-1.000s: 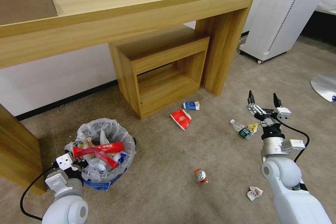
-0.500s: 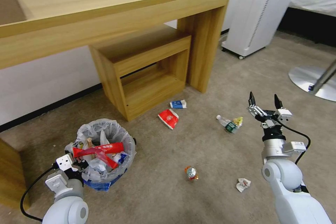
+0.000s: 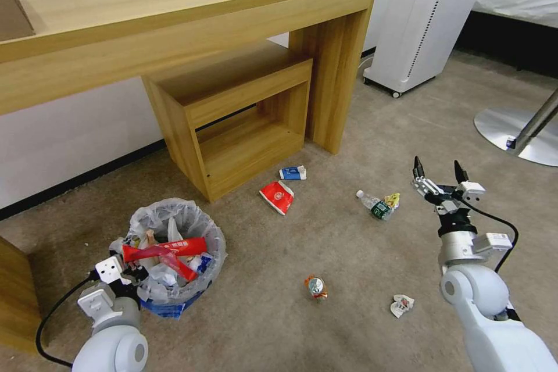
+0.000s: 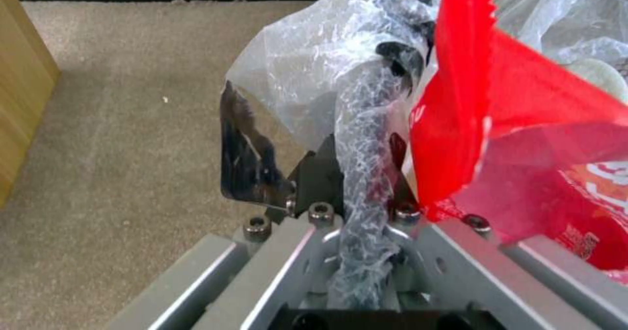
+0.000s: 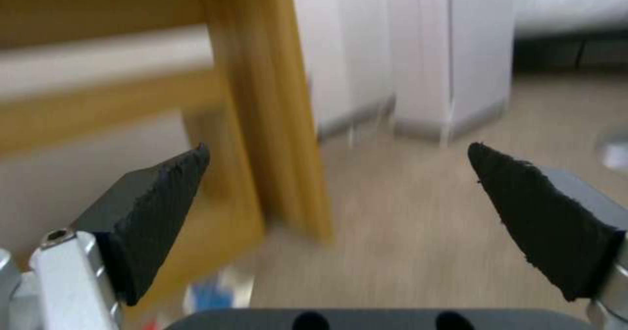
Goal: Pick up the trash bin and place the garbage on the floor into it.
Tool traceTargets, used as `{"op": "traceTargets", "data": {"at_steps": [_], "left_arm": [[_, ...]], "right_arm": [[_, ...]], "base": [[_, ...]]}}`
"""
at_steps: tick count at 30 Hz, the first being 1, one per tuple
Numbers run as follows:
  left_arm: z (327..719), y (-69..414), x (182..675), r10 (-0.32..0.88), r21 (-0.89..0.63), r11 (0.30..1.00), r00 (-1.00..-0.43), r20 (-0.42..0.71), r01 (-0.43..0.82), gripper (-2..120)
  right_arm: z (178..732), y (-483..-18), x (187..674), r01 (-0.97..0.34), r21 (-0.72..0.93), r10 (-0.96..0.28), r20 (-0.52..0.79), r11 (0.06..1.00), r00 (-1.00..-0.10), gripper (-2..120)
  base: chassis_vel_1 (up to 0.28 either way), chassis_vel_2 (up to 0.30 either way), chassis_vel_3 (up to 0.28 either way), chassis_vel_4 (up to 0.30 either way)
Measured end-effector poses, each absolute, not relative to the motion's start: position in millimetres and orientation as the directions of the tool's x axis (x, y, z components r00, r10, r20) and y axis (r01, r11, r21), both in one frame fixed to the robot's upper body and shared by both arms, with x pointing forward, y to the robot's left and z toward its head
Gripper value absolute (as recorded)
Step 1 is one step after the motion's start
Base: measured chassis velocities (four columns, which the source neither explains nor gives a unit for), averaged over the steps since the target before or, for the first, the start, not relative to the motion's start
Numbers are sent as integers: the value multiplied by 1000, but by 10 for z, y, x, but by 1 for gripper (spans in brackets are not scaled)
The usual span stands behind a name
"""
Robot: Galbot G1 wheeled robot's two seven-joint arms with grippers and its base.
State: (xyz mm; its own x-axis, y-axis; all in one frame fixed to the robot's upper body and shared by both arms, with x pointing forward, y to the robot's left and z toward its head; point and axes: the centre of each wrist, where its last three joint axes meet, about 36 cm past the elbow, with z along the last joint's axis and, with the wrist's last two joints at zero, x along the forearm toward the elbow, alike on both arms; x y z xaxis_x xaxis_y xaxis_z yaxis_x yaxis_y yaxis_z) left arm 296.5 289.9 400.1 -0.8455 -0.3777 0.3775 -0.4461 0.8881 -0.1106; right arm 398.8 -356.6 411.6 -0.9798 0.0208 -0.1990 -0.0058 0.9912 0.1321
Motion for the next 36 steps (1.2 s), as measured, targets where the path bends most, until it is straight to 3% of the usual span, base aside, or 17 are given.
{"op": "traceTargets", "data": {"at_steps": [2,3,5,6,9,10,13,19,26,36], "left_arm": [[3989,2899,2965,-378,-107,888,-844,380,-447,0],[3989,2899,2965,-378,-107,888,-844,380,-447,0],[3963,2897,2972,-381,-106,887,-843,380,-448,0],[3963,2897,2972,-381,-106,887,-843,380,-448,0],[3925,2884,2988,-382,-107,886,-842,380,-450,0],[3925,2884,2988,-382,-107,886,-842,380,-450,0],[3911,2891,3014,-384,-109,885,-842,379,-453,0],[3894,2931,3038,-392,-109,881,-838,380,-461,0],[3851,2953,3085,-399,-116,874,-832,385,-472,0],[3828,2965,3122,-408,-126,866,-830,380,-483,0]], "right_arm": [[4141,-3558,3966,-16,170,-10,-38,985,-999,100],[4141,-3558,3966,-16,170,-10,-38,985,-999,100],[4109,-3469,3972,6,240,-44,200,971,-979,100],[4109,-3469,3972,6,240,-44,200,971,-979,100],[4051,-3250,4062,77,248,-57,495,966,-867,99],[4051,-3250,4062,77,248,-57,495,966,-867,99],[4023,-3039,4173,81,234,-94,648,969,-756,96],[3772,-2725,4267,-8,194,-154,751,981,-642,100],[3290,-2352,4230,-214,105,-202,841,971,-501,100],[3015,-2047,4332,-327,73,-234,842,942,-487,96]], "base": [[0,0,0,0],[0,0,0,0],[0,0,0,0],[0,0,0,0],[0,0,0,0],[0,0,0,0],[0,0,0,0],[0,0,0,0],[0,0,0,0],[0,0,0,0]]}}
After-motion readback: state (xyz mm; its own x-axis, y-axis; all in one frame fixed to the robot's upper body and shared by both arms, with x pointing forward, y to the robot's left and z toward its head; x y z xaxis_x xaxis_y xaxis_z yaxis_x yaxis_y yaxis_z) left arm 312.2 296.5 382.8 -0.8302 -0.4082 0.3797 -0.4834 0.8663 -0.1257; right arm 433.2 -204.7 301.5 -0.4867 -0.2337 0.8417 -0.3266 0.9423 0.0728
